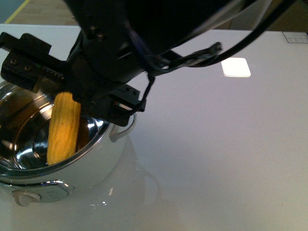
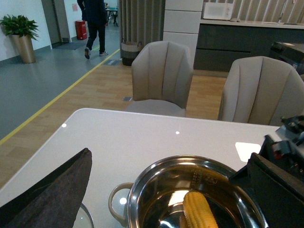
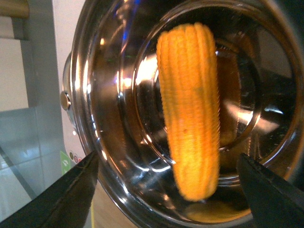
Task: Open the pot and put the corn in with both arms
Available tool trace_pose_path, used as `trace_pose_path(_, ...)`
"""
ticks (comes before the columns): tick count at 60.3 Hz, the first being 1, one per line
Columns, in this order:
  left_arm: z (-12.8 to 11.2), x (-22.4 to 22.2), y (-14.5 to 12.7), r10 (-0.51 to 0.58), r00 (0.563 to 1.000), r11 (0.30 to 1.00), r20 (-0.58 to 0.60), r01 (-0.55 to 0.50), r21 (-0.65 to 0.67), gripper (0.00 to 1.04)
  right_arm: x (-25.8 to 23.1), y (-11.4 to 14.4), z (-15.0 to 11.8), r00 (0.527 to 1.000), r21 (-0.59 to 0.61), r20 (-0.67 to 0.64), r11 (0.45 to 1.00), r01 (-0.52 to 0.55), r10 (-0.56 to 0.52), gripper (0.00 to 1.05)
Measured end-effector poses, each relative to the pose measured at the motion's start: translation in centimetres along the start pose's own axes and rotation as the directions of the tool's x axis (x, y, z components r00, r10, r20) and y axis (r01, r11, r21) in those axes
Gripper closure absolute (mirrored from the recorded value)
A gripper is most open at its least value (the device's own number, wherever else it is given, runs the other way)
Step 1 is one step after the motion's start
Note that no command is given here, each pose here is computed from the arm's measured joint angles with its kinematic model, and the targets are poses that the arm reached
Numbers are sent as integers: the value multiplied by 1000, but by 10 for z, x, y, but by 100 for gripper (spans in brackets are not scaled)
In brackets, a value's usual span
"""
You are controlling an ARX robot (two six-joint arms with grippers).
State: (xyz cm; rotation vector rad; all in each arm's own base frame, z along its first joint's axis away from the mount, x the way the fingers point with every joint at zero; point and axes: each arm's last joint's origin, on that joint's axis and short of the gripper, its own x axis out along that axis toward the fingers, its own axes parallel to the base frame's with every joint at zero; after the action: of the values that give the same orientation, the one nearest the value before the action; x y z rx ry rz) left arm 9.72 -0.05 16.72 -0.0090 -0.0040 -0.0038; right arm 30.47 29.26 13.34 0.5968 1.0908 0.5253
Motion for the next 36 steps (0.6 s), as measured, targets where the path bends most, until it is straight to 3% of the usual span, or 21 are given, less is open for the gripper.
trace_pose_path(15,0,0,0,0,1000,1000,0,0,0,7,-69,-26,21,987,41,160,999,-20,14,9)
trace_pose_path(26,0,0,0,0,1000,1000,0,0,0,7,-137,-61,23,933,-7,341,993,120,-110,9)
trace_pose_path(36,0,0,0,0,1000,1000,0,0,0,7,-204,-78,0,881,-122,453,969,213,-136,9)
